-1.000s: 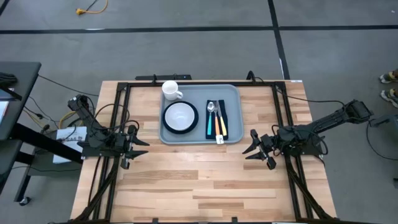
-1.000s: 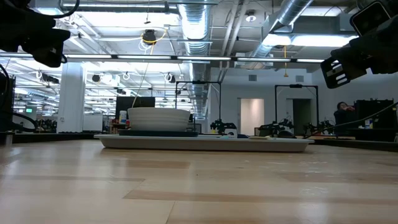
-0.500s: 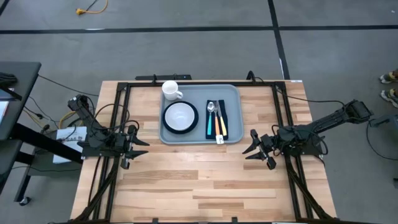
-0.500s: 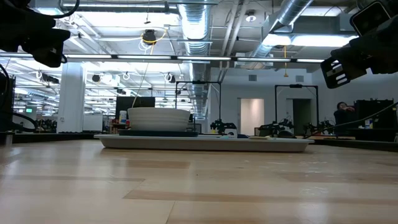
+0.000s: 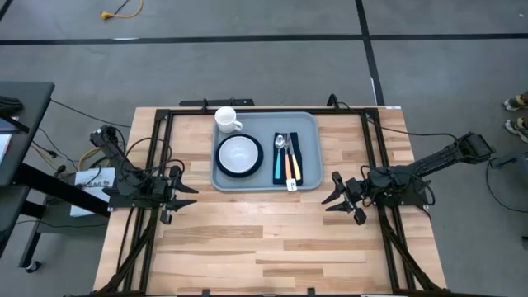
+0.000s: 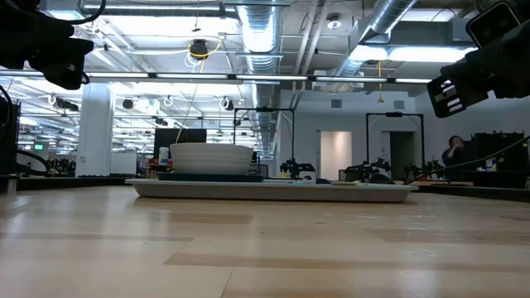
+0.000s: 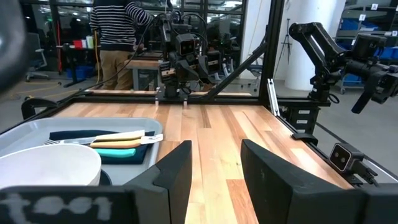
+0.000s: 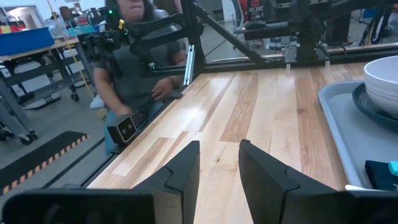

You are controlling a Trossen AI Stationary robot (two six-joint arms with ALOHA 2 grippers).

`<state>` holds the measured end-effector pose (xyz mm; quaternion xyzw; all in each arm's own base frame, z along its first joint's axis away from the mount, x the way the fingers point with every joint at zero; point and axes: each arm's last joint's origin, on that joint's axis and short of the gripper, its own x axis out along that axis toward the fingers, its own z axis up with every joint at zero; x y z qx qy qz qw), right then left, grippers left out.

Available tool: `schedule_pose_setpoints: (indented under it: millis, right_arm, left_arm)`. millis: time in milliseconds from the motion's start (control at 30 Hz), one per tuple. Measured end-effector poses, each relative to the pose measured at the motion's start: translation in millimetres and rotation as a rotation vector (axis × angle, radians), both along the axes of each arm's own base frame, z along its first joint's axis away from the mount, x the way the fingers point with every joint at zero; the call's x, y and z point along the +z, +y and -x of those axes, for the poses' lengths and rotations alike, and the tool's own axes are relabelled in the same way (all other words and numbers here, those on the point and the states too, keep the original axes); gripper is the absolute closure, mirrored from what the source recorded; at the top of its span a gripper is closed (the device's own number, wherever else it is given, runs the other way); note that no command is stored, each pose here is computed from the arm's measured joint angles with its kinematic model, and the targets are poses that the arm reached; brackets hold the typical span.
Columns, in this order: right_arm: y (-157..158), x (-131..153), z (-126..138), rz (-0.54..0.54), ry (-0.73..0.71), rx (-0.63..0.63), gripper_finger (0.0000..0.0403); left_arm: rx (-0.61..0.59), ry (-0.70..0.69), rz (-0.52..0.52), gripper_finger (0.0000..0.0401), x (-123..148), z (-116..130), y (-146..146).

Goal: Set up tray
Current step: Return to Home Position

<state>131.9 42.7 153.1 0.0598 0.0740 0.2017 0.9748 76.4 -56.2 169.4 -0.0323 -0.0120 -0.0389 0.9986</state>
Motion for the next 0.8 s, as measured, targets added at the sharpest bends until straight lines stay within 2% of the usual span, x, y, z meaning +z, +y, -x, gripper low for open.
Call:
schedule_pose_setpoints:
  millis: [800]
  right_arm:
    - [0.0,0.0,0.0,0.0,0.0,0.0,0.0301]
  left_arm:
    - [0.0,0.0,0.0,0.0275,0.0,0.0,0.0]
